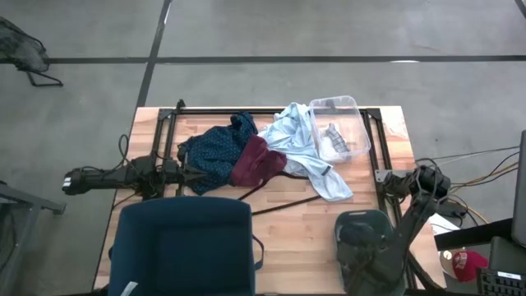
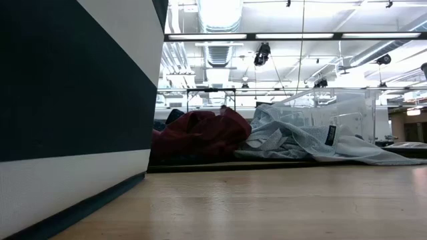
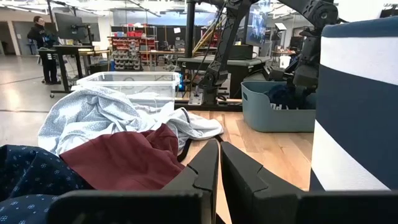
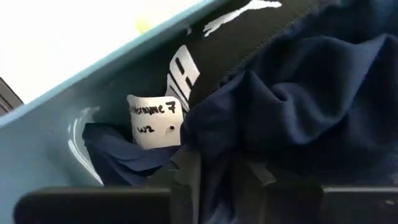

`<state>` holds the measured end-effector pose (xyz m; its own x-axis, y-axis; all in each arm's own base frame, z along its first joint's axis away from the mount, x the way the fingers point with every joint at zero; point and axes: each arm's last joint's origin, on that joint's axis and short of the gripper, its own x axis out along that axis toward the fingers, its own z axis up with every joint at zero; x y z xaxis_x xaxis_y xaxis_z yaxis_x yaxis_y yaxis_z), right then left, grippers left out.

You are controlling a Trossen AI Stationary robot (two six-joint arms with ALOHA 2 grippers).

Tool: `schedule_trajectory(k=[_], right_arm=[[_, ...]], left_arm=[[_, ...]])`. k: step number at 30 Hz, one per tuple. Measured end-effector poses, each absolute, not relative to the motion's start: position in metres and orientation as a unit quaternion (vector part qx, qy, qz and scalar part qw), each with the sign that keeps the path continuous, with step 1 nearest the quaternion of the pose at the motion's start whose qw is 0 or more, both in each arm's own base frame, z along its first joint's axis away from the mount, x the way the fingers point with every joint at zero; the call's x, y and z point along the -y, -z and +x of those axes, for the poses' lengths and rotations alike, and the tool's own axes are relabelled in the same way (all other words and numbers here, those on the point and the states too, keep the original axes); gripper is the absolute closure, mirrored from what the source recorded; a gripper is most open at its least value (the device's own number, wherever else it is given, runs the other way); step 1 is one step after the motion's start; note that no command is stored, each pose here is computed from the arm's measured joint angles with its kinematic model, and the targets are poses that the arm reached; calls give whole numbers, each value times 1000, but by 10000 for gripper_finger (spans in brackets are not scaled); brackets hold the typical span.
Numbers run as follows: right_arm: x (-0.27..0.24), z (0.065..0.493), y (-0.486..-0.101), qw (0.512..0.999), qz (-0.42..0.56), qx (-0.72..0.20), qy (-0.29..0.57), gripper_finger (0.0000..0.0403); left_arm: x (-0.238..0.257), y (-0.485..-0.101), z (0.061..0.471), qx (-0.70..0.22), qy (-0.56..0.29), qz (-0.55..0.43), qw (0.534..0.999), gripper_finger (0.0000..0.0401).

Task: Pick & Place Cloths
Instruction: Put the blue underwear into the small blue container, then put the brown underwear into the small blue container

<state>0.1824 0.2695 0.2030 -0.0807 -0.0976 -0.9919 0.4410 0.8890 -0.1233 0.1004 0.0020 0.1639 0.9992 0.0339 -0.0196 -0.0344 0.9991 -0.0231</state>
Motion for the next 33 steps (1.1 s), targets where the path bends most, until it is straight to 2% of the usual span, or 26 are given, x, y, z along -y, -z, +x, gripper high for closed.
schedule_trajectory(k=[19,26,33], right_arm=[[-260,185,-233,692,168,-675,193,190],[-255,187,-250,733,168,-633,185,166],[-247,199,-258,818,105,-533,189,154]], left_arm=[[-2,-164,100,-10,-17,-12,1000,378],[-2,-164,100,-10,-17,-12,1000,378],[-2,-164,100,-10,-17,-12,1000,378]])
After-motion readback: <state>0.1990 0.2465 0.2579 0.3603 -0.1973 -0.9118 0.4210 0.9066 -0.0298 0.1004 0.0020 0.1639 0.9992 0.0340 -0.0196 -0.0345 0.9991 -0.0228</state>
